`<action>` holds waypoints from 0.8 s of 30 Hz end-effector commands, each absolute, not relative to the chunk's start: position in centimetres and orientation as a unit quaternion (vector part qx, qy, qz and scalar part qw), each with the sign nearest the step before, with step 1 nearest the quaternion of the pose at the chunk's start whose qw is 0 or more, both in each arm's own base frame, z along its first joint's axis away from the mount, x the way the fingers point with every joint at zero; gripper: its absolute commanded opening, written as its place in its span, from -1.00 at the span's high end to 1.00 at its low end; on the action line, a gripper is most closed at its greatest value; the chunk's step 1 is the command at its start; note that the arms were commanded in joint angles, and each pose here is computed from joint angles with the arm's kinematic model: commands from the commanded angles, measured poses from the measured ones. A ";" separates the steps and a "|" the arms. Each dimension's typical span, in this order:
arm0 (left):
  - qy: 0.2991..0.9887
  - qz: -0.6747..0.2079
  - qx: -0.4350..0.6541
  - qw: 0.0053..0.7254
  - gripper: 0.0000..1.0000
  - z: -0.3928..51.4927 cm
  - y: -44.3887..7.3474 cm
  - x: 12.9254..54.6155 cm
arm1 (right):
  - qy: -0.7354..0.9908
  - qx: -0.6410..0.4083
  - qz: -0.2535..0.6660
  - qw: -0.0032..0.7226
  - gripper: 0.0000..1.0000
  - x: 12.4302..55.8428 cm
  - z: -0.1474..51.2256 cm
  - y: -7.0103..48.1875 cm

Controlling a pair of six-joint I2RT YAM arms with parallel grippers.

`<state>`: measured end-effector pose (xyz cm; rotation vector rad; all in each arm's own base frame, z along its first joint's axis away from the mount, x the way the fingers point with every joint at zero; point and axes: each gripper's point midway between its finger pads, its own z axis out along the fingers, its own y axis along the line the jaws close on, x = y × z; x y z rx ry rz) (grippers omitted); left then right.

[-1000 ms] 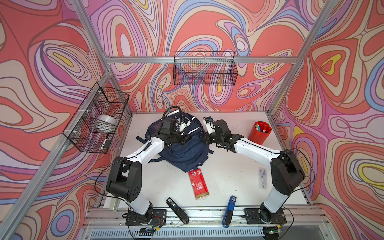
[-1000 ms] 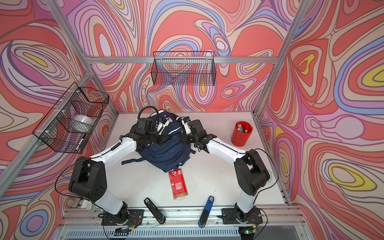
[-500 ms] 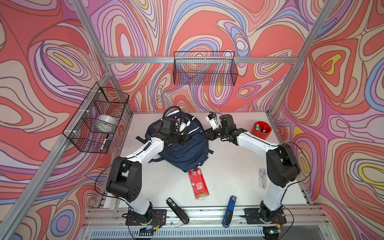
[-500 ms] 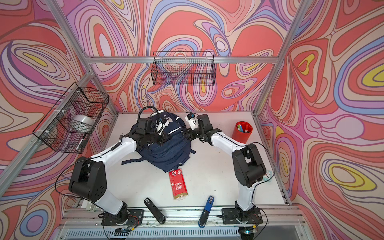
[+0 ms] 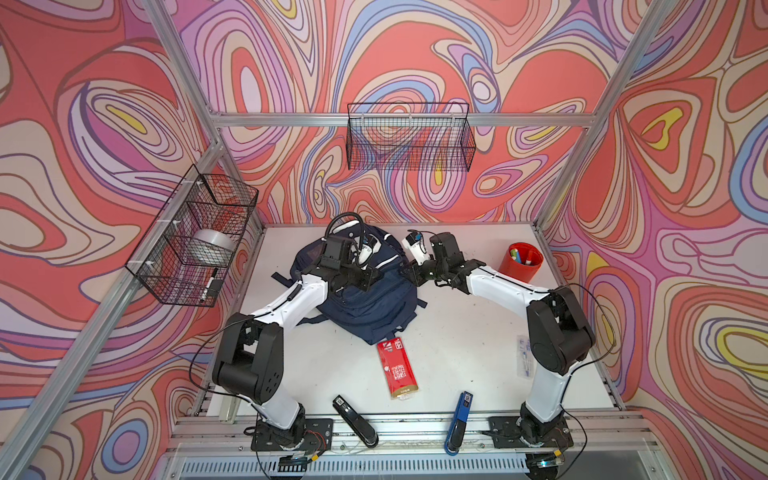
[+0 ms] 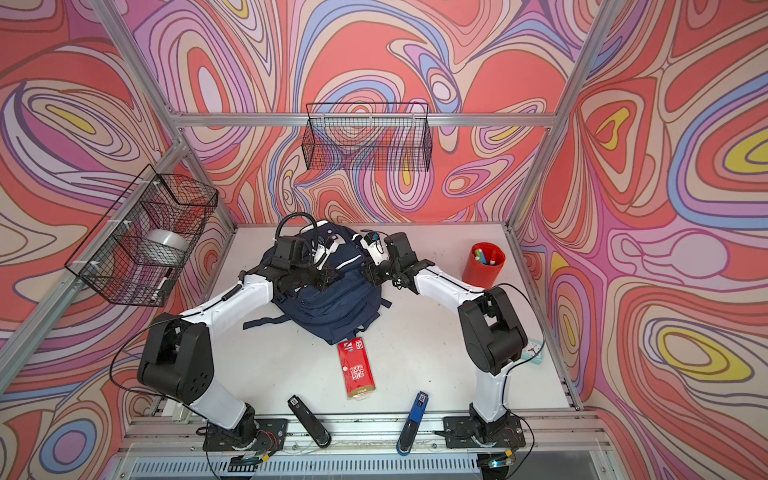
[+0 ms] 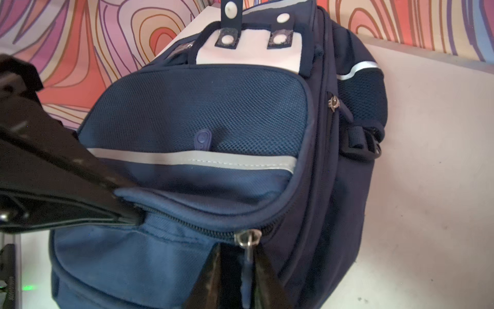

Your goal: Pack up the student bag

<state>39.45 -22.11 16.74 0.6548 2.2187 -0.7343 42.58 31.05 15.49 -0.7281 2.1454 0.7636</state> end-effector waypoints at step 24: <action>0.840 -0.322 0.241 0.363 1.00 20.1 -23.6 39.9 | 0.849 -0.267 0.273 0.364 1.00 38.6 16.6 37.3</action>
